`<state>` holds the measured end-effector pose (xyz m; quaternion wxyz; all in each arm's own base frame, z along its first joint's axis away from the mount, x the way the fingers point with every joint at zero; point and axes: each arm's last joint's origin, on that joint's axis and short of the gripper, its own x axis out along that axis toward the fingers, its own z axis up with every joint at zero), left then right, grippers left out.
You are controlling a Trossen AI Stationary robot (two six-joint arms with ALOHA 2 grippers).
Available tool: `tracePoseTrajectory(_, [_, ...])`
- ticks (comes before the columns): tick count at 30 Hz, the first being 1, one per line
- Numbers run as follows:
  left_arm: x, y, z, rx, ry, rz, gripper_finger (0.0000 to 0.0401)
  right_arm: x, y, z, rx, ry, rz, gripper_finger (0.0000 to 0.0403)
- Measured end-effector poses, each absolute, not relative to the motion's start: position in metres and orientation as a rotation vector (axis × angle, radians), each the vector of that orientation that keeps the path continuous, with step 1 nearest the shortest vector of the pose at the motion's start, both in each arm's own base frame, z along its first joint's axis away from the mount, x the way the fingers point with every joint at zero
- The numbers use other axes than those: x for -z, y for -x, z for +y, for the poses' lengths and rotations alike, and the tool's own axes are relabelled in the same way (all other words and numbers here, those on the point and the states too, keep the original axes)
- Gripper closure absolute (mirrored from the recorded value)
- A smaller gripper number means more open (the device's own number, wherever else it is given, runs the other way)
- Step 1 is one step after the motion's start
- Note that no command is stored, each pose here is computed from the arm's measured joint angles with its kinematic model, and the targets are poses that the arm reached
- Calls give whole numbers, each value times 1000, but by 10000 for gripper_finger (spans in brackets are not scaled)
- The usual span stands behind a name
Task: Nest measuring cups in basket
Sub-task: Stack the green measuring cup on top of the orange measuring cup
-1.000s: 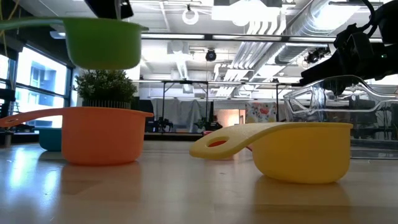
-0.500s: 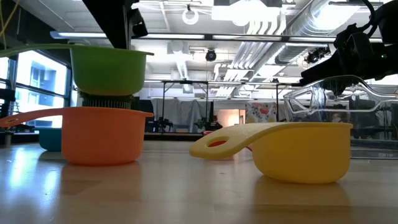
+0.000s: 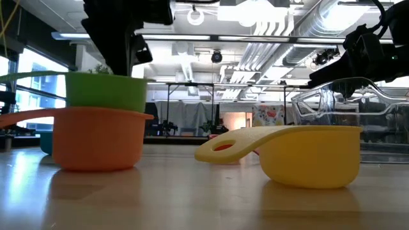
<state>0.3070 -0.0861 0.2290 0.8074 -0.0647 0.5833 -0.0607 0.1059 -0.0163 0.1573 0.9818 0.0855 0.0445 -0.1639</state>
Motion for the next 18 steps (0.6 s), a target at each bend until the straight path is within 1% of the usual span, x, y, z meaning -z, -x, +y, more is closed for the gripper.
tracePoseTrajectory(11, [-230, -308, -84, 144, 154, 1243, 399, -157, -106, -16, 330, -172, 90, 229])
tracePoseTrajectory(18, [-230, -308, -83, 122, 183, 1246, 371, -157, -106, -16, 330, -172, 90, 229])
